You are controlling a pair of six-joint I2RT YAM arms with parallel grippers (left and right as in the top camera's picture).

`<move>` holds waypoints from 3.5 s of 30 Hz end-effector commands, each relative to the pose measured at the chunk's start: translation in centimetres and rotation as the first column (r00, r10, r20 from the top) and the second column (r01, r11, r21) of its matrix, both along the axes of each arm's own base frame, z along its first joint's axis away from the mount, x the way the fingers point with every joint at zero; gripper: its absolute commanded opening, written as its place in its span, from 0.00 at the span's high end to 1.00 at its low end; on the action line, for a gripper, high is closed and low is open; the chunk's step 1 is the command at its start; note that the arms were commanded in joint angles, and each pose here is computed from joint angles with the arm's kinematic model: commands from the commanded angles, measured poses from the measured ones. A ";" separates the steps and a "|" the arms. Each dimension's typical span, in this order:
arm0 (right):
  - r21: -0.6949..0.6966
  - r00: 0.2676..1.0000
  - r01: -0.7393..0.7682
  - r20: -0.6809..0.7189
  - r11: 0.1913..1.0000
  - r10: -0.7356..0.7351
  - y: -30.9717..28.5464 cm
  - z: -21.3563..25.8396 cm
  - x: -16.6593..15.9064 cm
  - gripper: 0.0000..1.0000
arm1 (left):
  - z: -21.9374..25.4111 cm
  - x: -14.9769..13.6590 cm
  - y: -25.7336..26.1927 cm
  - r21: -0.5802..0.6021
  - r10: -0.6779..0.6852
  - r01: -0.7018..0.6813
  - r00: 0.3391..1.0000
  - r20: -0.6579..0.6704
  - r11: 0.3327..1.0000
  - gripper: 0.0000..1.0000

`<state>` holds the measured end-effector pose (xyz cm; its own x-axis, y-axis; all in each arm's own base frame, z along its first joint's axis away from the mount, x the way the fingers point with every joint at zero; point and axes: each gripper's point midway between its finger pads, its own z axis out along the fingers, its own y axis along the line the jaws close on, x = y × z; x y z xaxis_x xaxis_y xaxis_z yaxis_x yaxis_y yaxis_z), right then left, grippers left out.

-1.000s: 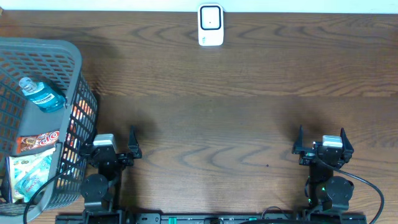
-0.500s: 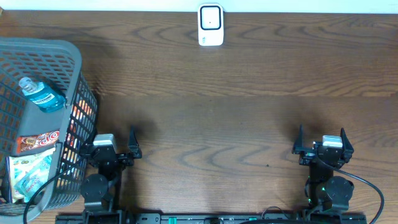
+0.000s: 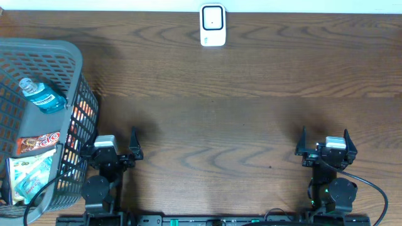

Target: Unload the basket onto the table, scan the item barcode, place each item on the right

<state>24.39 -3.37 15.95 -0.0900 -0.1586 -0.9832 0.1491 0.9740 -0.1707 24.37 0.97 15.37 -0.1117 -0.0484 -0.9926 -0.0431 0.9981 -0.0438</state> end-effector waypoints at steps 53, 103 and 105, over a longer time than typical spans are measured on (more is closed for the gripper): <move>-0.007 1.000 0.013 -0.005 1.000 -0.013 -0.3 -0.1 0.0 0.01 | 2.5 0.0 -1.5 -0.530 -0.022 0.065 0.996 0.088 0.846 0.01; -0.007 1.000 0.013 -0.005 1.000 -0.013 -0.3 -0.1 0.0 0.01 | 16.4 7.9 -7.6 -0.457 -0.435 0.232 0.802 -0.410 0.859 0.01; -0.007 1.000 0.013 -0.005 1.000 -0.013 -0.3 -0.1 0.0 0.01 | 16.4 8.1 -6.8 -0.447 -0.383 0.178 0.820 -0.425 0.877 0.00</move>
<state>24.41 -3.37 15.87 -0.0929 -0.1584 -0.9830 0.1483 0.9741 -0.1709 32.52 -6.12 31.51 -0.6478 -0.2887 -0.7050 0.1328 0.8684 -0.4777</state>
